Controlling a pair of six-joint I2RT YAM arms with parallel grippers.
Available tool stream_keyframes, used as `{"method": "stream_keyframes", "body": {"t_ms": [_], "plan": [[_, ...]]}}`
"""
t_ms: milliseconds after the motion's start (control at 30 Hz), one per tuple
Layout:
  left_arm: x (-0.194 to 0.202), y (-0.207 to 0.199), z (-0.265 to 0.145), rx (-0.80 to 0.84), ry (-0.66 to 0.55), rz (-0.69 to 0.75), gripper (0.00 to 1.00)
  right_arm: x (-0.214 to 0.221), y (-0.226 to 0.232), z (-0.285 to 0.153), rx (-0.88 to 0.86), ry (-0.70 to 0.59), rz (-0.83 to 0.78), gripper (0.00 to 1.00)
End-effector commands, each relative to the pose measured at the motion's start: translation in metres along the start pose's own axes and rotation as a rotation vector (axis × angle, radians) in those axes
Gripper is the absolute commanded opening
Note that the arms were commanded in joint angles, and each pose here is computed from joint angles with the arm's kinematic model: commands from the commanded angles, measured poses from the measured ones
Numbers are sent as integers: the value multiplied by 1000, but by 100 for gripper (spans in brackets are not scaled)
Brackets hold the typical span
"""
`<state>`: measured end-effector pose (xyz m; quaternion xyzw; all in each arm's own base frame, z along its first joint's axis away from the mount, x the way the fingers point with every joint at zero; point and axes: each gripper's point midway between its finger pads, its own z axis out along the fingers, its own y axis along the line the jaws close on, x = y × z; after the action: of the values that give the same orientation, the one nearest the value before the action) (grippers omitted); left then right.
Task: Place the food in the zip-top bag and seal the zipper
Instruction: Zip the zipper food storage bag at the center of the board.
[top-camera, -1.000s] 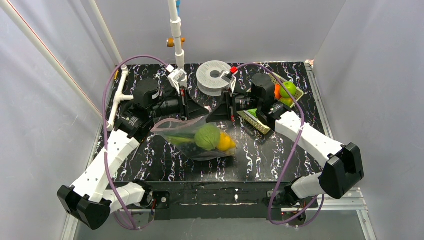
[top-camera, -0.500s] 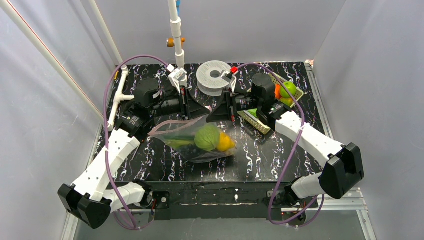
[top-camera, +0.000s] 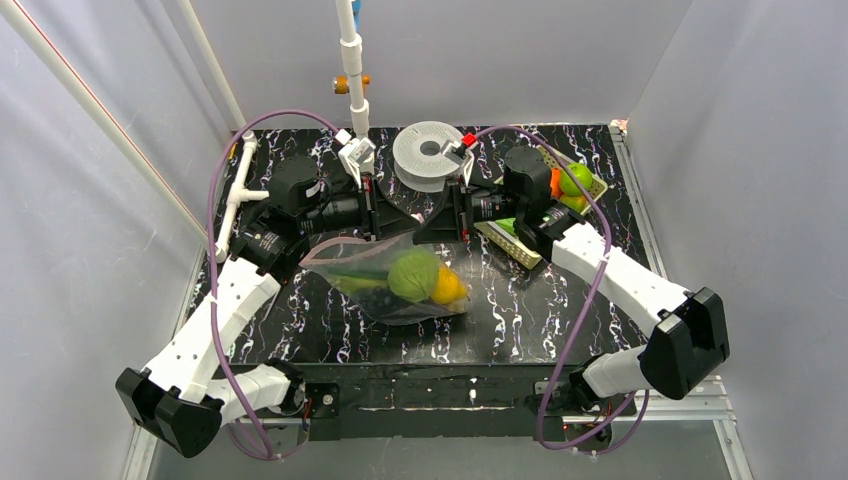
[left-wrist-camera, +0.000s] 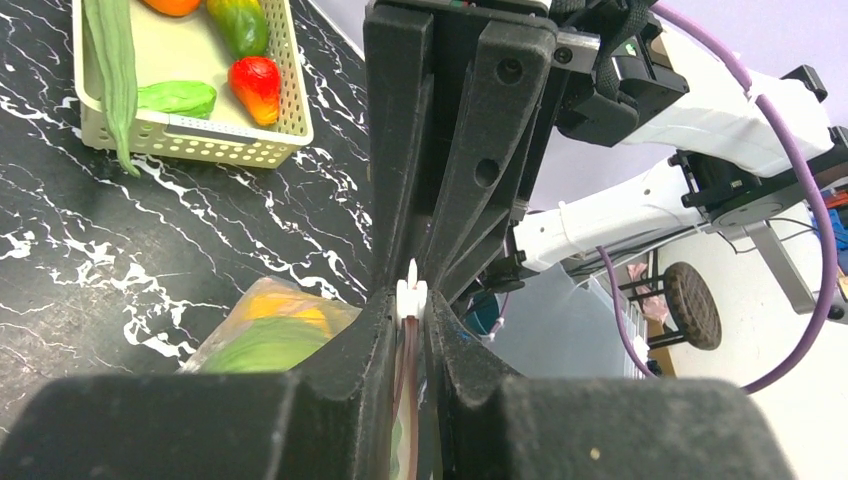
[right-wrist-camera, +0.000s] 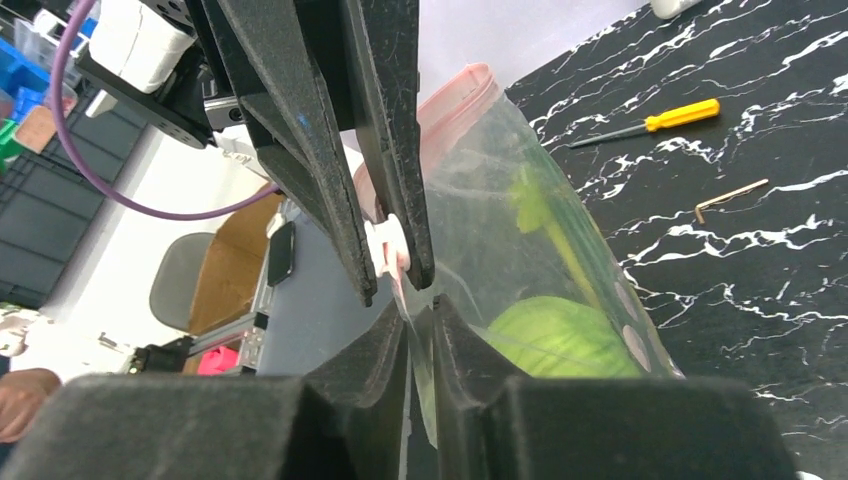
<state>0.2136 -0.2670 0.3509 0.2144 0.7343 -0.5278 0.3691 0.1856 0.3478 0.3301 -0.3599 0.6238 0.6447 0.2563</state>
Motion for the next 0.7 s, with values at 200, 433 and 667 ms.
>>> {"method": "stream_keyframes", "body": {"t_ms": [200, 433, 667], "plan": [[-12, -30, -12, 82, -42, 74, 0, -32, 36, 0, -38, -52, -151, 24], [-3, -22, -18, 25, -11, 86, 0, -41, 23, -3, 67, -151, -133, 1], [16, -8, -31, -63, 19, 117, 0, -52, 1, -22, 250, -315, -52, 1]]}}
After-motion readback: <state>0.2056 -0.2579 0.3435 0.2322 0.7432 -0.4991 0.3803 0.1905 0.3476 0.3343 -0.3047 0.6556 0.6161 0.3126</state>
